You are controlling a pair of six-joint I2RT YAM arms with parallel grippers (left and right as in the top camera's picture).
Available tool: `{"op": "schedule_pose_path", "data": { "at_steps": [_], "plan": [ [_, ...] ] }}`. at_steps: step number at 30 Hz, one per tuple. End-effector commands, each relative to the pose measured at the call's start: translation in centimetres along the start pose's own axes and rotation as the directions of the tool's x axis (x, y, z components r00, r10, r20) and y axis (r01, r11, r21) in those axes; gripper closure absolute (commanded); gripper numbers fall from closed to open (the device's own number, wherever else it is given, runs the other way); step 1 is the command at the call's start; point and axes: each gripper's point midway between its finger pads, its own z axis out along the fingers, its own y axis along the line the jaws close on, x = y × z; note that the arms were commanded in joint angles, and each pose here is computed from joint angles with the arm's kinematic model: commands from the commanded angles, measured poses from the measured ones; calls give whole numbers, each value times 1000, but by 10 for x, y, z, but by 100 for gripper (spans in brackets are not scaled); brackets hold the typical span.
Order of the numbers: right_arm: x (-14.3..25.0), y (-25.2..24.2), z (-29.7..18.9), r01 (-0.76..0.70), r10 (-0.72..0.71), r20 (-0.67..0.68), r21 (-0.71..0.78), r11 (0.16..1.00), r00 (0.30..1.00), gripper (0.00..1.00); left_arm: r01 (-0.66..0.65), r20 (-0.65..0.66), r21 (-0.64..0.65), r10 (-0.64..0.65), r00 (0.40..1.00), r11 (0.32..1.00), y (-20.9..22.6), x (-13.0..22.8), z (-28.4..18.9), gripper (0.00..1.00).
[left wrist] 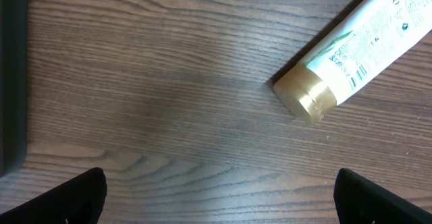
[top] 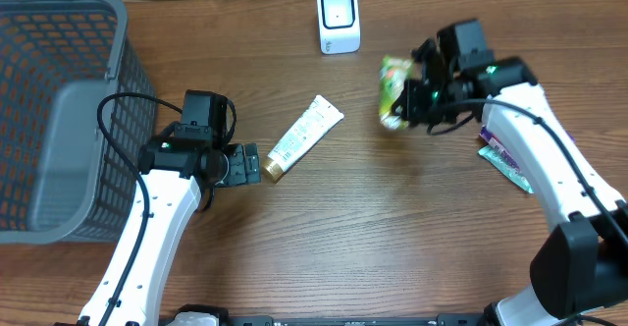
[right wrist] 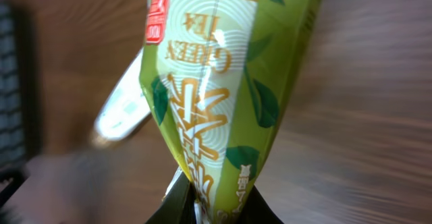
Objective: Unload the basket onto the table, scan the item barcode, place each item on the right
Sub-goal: 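Hold the green tea carton up in front of the white scanner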
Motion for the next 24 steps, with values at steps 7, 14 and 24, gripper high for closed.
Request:
{"op": "schedule_pose_path", "data": {
  "at_steps": [7,14,24],
  "plan": [
    [-136,28,-138,99,-470,419,656,748,777,96,7,0,-8,-7,1000,1000,0,0,2,0],
    [-193,48,-71,143,-748,193,922,359,635,96,7,0,-8,-7,1000,1000,0,0,2,0],
    [-224,34,38,427,-875,-223,904,-21,430,96,7,0,-8,-7,1000,1000,0,0,2,0]
  ]
}}
